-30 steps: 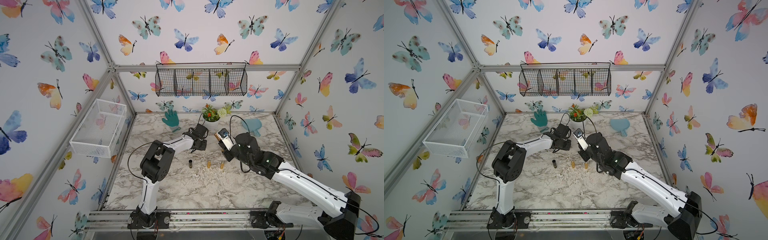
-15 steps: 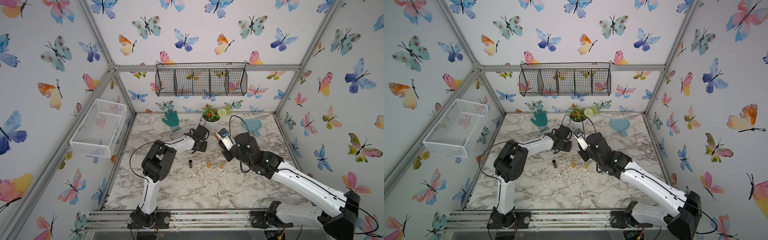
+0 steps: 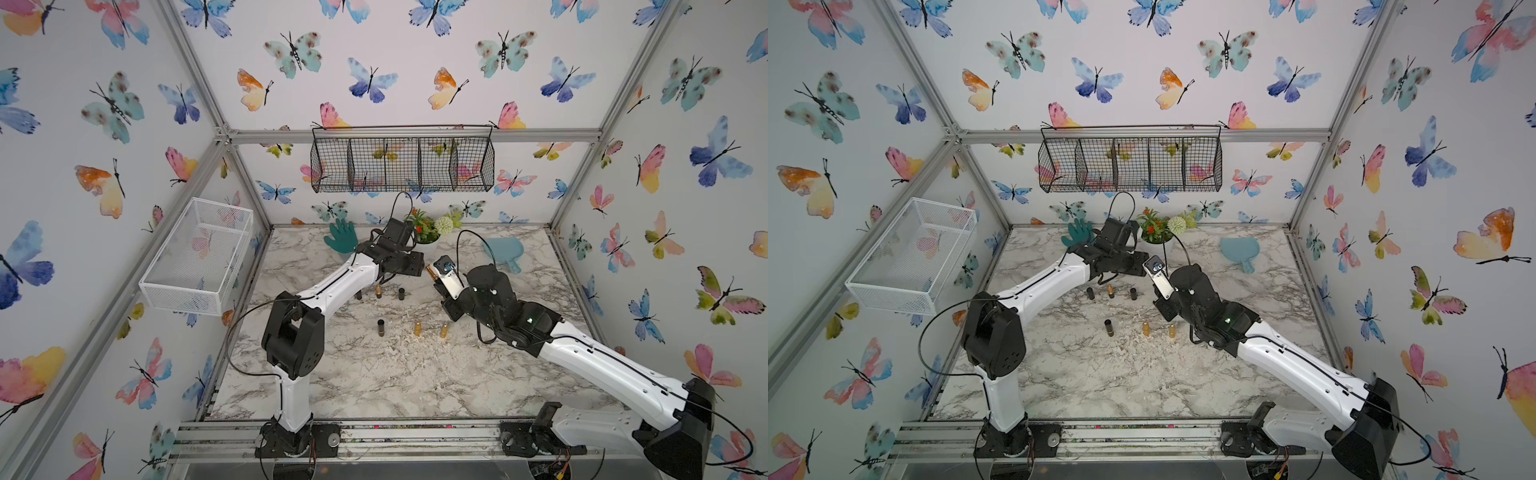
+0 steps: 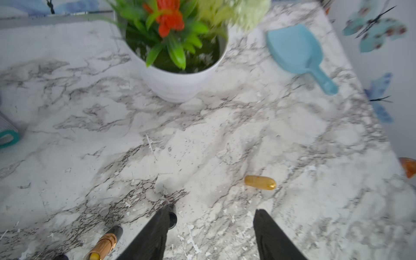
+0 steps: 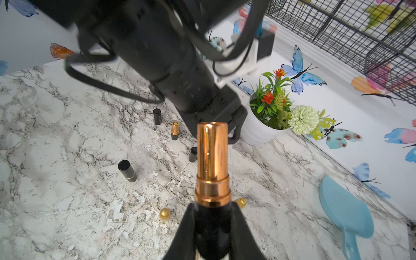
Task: Open the lipstick cap
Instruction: Place the cover at the center of the board, then place the lipstick at the center of the board.
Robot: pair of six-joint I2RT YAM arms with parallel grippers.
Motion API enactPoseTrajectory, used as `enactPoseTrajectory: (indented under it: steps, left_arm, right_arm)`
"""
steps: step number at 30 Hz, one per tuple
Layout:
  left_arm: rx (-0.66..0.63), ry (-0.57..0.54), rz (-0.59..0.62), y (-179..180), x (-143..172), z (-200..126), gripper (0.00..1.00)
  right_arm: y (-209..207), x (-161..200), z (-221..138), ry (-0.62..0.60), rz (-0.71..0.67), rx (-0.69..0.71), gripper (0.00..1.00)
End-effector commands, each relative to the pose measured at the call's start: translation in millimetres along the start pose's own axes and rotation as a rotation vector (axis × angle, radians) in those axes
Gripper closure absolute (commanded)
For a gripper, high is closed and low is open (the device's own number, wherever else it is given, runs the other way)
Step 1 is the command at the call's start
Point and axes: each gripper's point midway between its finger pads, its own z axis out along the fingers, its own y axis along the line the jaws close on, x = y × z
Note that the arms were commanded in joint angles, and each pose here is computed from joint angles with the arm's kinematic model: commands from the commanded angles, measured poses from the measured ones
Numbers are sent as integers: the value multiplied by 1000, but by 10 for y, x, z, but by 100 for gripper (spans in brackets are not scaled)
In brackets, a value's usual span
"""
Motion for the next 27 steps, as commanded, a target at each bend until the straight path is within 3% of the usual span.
enactPoseTrajectory:
  steps: [1, 6, 11, 18, 27]
  left_arm:
    - [188, 34, -82, -126, -59, -438, 33]
    - [396, 29, -119, -202, -89, -980, 32]
    - [499, 43, -103, -339, 85, -1283, 30]
    - [531, 77, -96, -356, 307, -1328, 30]
    - [528, 113, -108, -313, 391, -1206, 38]
  right_arm:
    - [64, -11, 108, -19, 9, -24, 98]
    - [148, -64, 253, -23, -2, -58, 98]
    - [239, -101, 403, -23, -8, -94, 98]
    - [335, -135, 528, -26, -6, -134, 98]
    - [372, -160, 564, -28, -10, -153, 98]
